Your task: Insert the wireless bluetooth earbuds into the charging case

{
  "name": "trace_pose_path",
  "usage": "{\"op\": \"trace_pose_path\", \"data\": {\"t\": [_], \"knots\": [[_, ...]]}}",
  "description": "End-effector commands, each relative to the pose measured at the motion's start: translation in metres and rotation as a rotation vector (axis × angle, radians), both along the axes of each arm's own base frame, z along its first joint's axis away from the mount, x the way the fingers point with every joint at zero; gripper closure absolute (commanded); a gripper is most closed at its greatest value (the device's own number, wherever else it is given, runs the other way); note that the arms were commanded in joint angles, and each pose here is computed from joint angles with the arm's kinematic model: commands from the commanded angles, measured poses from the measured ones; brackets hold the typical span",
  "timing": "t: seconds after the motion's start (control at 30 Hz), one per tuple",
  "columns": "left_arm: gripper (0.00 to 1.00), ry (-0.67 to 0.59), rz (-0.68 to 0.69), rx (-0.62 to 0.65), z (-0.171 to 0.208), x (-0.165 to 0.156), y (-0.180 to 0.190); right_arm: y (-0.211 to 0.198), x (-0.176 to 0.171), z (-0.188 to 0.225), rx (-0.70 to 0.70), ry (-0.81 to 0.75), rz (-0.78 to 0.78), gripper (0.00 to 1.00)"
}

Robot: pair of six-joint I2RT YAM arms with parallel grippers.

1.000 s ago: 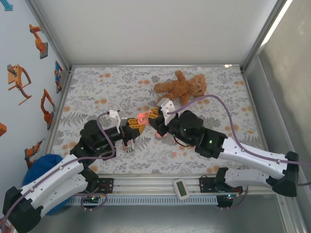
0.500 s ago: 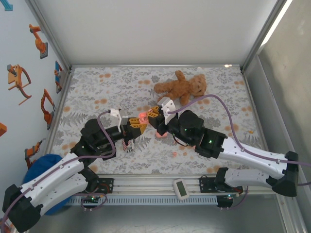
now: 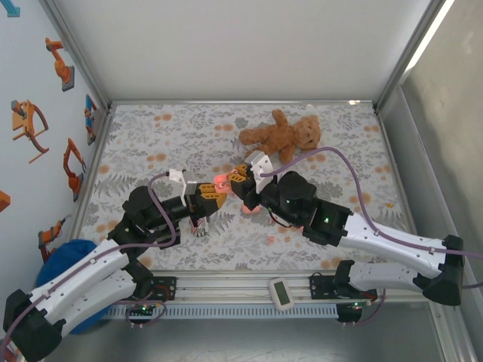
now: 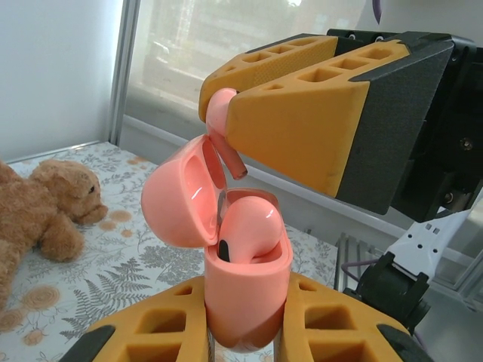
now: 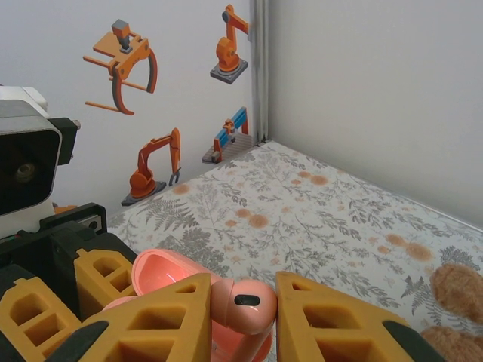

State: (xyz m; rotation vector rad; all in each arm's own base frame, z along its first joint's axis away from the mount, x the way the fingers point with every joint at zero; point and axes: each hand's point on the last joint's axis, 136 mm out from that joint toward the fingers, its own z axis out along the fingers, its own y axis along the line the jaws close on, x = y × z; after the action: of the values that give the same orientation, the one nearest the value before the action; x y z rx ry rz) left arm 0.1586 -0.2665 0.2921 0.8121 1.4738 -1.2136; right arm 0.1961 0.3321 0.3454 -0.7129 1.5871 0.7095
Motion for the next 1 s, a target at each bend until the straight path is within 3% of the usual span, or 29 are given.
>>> {"op": "trace_pose_path", "data": {"t": [0.0,0.97], "knots": [[0.97,-0.041,-0.007,-0.063,0.027,-0.005,0.002,-0.005,0.003,0.007,0.021,-0.035,-0.026,0.76],[0.97,-0.040,0.010,-0.088,0.034,-0.002,0.002,0.002,-0.002,-0.016,-0.059,-0.006,0.019,0.76]]}}
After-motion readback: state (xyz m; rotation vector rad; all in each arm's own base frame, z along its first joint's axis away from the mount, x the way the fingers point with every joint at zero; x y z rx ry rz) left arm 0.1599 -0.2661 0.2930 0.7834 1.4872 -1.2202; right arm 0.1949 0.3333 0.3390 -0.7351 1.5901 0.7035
